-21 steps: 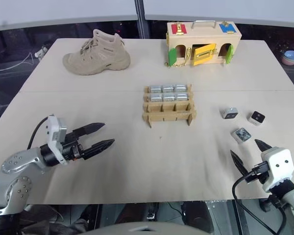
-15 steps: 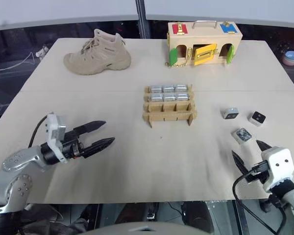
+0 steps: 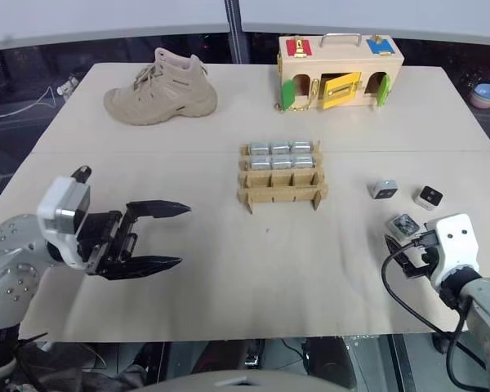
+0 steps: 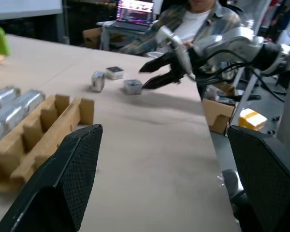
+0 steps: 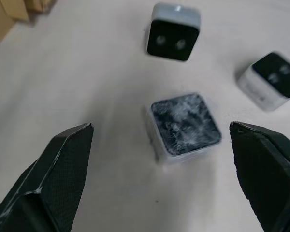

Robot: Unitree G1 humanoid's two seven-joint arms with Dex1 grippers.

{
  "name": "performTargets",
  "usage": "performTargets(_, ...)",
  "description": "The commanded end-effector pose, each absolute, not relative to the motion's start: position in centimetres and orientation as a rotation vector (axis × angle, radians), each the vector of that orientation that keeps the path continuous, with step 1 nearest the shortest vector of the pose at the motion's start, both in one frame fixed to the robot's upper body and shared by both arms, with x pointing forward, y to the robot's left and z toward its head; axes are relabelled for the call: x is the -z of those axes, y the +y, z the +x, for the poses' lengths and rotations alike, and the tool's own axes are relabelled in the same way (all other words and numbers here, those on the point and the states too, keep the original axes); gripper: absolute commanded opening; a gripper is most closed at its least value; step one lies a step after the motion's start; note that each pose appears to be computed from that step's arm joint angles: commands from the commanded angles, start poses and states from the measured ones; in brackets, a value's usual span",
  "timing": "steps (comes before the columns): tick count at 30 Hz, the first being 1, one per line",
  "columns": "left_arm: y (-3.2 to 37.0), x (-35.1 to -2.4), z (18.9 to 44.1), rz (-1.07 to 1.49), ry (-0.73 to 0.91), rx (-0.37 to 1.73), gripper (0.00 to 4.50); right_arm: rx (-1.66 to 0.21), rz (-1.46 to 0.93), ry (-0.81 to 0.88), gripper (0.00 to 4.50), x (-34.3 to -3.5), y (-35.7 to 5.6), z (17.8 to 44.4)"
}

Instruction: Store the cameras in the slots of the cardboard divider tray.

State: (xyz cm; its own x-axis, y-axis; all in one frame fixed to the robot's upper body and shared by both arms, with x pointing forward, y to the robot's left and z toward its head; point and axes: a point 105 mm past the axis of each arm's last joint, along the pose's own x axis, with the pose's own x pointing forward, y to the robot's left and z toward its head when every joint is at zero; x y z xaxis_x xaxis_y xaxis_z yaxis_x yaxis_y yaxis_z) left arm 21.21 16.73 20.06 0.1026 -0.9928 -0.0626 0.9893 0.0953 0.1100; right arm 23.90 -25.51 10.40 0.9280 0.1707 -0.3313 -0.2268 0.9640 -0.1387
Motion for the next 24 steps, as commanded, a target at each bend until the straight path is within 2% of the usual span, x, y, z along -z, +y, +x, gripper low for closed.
performTargets(1, 16.1, -20.6, 20.6, 0.157, -0.042, 1.499, 4.27, -0.191, -0.193, 0.321, 4.5, -11.0, -25.6, 24.8)
performTargets(6, 15.9, -20.8, 20.5, 0.156, -0.048, 1.484, 4.27, -0.149, -0.144, 0.367, 4.5, -10.6, -26.0, 26.2)
performTargets(12, 15.7, -20.9, 20.4, 0.153, -0.053, 1.461, 4.27, -0.152, -0.137, 0.434, 4.5, -10.1, -26.0, 26.6)
performTargets(14, 15.7, -20.9, 20.4, 0.15, -0.053, 1.456, 4.5, -0.151, -0.142, 0.44, 3.93, -10.1, -26.0, 26.6)
performTargets(18, 15.5, -21.0, 20.5, 0.148, -0.057, 1.444, 4.5, -0.143, -0.156, 0.446, 2.13, -10.4, -26.1, 26.5)
performTargets(19, 15.5, -21.0, 20.5, 0.145, -0.057, 1.437, 4.5, -0.144, -0.167, 0.447, 1.87, -10.5, -26.2, 26.5)
performTargets(24, 15.1, -21.1, 22.1, 0.065, -0.03, 1.302, 4.5, -0.238, -0.28, 0.371, 1.87, -11.9, -24.8, 26.4)
